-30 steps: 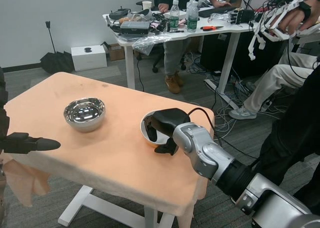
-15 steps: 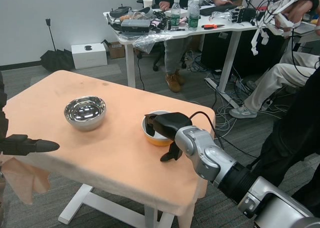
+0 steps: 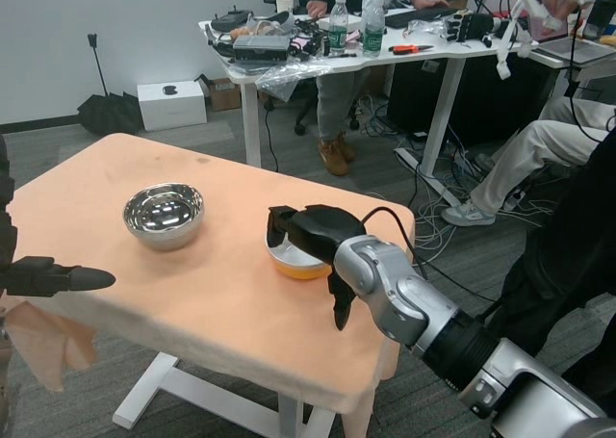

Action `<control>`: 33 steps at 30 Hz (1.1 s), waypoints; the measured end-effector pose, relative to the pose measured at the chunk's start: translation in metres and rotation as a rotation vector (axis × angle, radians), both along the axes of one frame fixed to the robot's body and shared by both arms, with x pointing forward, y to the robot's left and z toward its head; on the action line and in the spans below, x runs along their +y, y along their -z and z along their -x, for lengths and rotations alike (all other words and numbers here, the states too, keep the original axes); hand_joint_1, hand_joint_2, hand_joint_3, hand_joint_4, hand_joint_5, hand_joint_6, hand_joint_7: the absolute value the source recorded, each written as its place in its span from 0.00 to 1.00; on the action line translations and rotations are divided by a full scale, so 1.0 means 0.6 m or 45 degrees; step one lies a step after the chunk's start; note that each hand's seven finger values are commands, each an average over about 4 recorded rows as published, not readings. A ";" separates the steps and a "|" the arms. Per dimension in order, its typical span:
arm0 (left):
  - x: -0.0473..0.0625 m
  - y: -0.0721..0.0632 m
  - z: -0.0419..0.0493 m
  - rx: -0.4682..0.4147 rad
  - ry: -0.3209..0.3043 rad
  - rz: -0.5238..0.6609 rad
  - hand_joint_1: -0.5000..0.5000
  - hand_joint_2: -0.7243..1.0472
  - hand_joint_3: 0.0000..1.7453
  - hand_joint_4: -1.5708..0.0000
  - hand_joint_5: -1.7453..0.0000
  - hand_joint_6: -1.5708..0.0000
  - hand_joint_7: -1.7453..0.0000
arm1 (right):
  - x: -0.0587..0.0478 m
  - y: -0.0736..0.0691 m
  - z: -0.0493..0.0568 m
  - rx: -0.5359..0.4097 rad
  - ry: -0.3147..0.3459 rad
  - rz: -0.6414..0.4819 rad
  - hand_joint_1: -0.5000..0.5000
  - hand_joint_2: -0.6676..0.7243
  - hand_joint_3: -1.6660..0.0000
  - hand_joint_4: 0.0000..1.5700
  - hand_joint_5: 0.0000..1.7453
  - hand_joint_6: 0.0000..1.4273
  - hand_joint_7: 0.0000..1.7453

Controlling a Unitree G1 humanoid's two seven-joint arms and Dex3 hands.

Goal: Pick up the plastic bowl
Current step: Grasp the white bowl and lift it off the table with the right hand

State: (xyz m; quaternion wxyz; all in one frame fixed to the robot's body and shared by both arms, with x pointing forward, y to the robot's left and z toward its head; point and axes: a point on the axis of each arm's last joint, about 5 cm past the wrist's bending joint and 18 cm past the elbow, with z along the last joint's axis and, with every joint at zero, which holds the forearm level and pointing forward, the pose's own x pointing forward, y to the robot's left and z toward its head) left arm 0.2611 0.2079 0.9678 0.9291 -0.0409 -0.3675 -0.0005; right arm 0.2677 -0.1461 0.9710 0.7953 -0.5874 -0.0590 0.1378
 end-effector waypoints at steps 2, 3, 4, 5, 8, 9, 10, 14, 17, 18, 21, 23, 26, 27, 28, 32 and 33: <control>0.000 0.000 0.000 0.000 0.000 0.000 0.00 0.35 0.00 1.00 1.00 1.00 1.00 | 0.001 -0.006 0.002 -0.025 -0.009 -0.010 0.04 0.77 0.90 0.00 0.00 0.00 0.62; 0.000 0.000 0.000 0.000 0.000 0.000 0.00 0.35 0.00 1.00 1.00 1.00 1.00 | 0.000 -0.010 0.004 -0.039 -0.013 -0.016 0.04 0.77 0.90 0.00 0.00 0.00 0.60; 0.000 0.000 0.000 0.000 0.000 0.001 0.00 0.35 0.00 1.00 1.00 1.00 1.00 | 0.000 -0.013 0.006 -0.053 -0.016 -0.023 0.04 0.77 0.90 0.00 0.00 0.00 0.58; 0.000 0.000 0.000 0.000 -0.001 0.001 0.00 0.35 0.00 1.00 1.00 1.00 1.00 | -0.001 -0.016 0.007 -0.067 -0.018 -0.030 0.04 0.77 0.90 0.00 0.00 0.00 0.55; 0.000 0.000 0.000 0.000 -0.002 0.001 0.00 0.35 0.00 1.00 1.00 1.00 1.00 | -0.001 -0.028 0.013 -0.115 -0.026 -0.053 0.04 0.77 0.90 0.00 0.00 0.00 0.52; 0.000 0.000 0.000 0.000 -0.002 0.001 0.00 0.35 0.00 1.00 1.00 1.00 1.00 | -0.002 -0.032 0.014 -0.132 -0.028 -0.061 0.04 0.77 0.90 0.00 0.00 0.00 0.52; 0.000 0.000 0.000 0.000 -0.002 0.001 0.00 0.35 0.00 1.00 1.00 1.00 1.00 | -0.002 -0.036 0.016 -0.148 -0.029 -0.068 0.04 0.77 0.90 0.00 0.00 0.00 0.52; 0.000 0.001 0.000 0.000 -0.002 0.002 0.00 0.34 0.00 1.00 1.00 1.00 1.00 | -0.004 -0.045 0.019 -0.202 -0.021 -0.063 0.07 0.77 0.90 0.00 0.00 0.00 0.45; 0.000 0.001 0.000 0.002 -0.002 0.002 0.00 0.31 0.00 1.00 1.00 1.00 1.00 | -0.007 -0.046 0.017 -0.247 0.017 -0.030 0.08 0.77 0.90 0.00 0.00 0.00 0.28; 0.000 0.002 0.000 0.004 -0.001 0.002 0.00 0.33 0.01 1.00 1.00 1.00 1.00 | -0.008 -0.045 0.014 -0.248 0.033 -0.020 0.08 0.77 0.90 0.00 0.00 0.00 0.18; -0.001 0.004 0.000 0.010 0.003 0.004 0.00 0.35 0.03 1.00 1.00 1.00 1.00 | -0.005 -0.038 -0.001 -0.222 0.069 0.001 0.08 0.77 0.90 0.00 0.00 0.00 0.00; -0.003 0.005 -0.001 0.016 0.006 0.005 0.00 0.33 0.00 1.00 1.00 1.00 1.00 | 0.001 -0.035 -0.013 -0.202 0.083 0.017 0.10 0.75 0.90 0.00 0.00 0.00 0.00; -0.005 0.007 -0.001 0.023 0.010 0.009 0.00 0.34 0.01 1.00 1.00 1.00 1.00 | 0.012 -0.030 -0.030 -0.163 0.084 0.053 0.11 0.73 0.93 0.00 0.00 0.00 0.00; -0.005 0.008 -0.001 0.025 0.010 0.011 0.00 0.34 0.01 1.00 1.00 1.00 1.00 | 0.016 -0.027 -0.036 -0.146 0.085 0.069 0.11 0.73 0.94 0.00 0.00 0.00 0.00; -0.005 0.009 -0.001 0.026 0.010 0.014 0.00 0.34 0.01 1.00 1.00 1.00 1.00 | 0.018 -0.024 -0.041 -0.126 0.088 0.085 0.12 0.73 0.94 0.00 0.00 0.00 0.00; -0.005 0.010 -0.001 0.027 0.008 0.025 0.00 0.35 0.00 1.00 1.00 1.00 1.00 | 0.026 -0.009 -0.058 -0.057 0.091 0.151 0.10 0.73 0.94 0.00 0.00 0.00 0.00; -0.005 0.010 -0.001 0.027 0.008 0.026 0.00 0.35 0.00 1.00 1.00 1.00 1.00 | 0.028 -0.005 -0.061 -0.043 0.089 0.164 0.10 0.73 0.95 0.00 0.00 0.00 0.00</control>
